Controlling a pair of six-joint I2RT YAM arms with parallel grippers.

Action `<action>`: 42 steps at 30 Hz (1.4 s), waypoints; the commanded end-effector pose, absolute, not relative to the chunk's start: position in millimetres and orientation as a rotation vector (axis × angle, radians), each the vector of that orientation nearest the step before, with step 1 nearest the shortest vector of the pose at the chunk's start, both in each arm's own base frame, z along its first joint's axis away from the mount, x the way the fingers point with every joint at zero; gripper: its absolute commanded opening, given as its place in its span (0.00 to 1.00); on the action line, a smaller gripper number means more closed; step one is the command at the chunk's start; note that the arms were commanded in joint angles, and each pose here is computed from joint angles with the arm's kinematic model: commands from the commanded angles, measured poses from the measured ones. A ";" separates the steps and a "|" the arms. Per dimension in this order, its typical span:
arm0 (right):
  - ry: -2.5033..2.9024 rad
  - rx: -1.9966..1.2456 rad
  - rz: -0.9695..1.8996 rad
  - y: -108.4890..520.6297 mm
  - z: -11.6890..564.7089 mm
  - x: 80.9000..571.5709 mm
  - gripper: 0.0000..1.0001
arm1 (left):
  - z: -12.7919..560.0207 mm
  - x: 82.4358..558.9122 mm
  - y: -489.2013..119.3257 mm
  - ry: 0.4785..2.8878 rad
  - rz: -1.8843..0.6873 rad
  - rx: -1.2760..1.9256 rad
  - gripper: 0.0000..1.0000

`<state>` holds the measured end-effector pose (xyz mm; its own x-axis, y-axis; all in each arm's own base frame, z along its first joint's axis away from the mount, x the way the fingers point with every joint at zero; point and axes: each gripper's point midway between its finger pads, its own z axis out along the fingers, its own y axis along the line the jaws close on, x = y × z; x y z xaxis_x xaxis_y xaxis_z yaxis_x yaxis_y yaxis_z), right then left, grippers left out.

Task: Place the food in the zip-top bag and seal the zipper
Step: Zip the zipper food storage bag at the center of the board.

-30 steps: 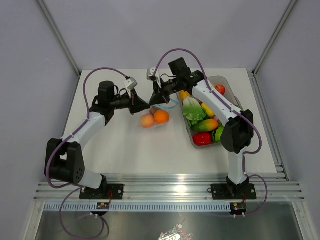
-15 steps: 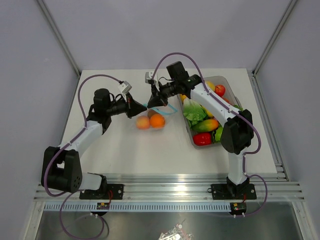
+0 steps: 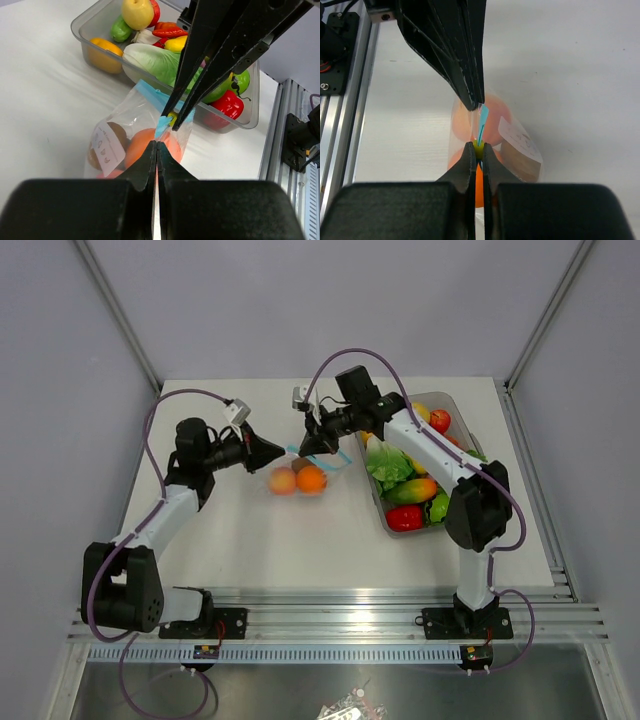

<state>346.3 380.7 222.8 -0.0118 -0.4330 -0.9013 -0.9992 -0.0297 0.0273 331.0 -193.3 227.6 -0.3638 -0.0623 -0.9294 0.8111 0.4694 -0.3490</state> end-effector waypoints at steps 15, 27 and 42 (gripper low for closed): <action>1.604 -1.508 0.938 362.7 234.9 353.1 0.00 | 248.6 331.9 -205.5 1.650 -1.032 0.808 0.76; 1.587 -1.511 0.960 364.2 240.9 351.1 0.00 | 246.5 347.9 -224.4 1.657 -1.121 0.776 0.72; 1.579 -1.514 0.976 366.3 241.5 351.0 0.00 | 247.6 349.7 -235.0 1.629 -1.232 0.803 0.57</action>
